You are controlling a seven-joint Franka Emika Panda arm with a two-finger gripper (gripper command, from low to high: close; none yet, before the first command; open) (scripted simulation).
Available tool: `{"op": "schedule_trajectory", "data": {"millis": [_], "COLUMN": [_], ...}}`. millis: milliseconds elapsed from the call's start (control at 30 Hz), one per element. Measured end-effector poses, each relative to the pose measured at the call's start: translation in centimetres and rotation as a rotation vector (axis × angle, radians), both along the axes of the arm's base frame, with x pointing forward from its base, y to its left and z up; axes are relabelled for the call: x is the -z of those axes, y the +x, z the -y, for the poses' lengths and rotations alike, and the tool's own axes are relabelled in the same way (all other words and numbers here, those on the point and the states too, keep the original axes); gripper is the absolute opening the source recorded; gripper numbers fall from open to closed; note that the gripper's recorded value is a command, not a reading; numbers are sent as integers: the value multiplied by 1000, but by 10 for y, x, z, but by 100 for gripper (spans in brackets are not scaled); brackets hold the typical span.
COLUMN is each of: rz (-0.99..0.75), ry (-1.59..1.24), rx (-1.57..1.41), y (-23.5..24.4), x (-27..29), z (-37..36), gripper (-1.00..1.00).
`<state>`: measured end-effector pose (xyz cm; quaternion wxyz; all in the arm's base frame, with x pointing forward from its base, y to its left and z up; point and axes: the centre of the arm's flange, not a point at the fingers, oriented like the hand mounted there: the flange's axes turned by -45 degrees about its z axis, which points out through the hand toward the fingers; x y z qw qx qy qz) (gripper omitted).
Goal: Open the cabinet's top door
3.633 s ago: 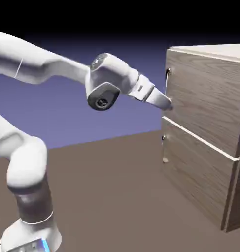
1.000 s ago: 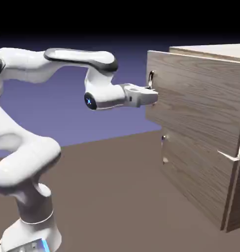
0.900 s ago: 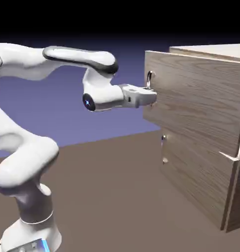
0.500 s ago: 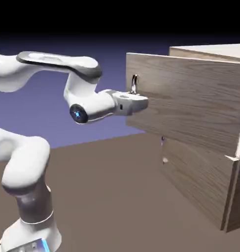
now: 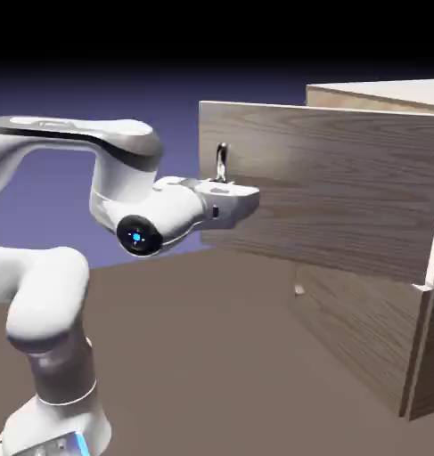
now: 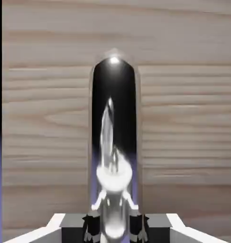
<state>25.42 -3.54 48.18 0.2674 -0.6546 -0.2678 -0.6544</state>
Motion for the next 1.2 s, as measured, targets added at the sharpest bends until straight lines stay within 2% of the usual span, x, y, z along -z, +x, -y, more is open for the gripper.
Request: {"op": "schedule_trajectory", "data": {"millis": [600, 933, 1200], "rz": [0, 0, 0], "ry": [0, 0, 0], "rx": [-360, -578, -683], "y": [-39, -37, -28], "x": [0, 0, 0], "z": [146, 238, 281], "gripper": [-100, -100, -100]}}
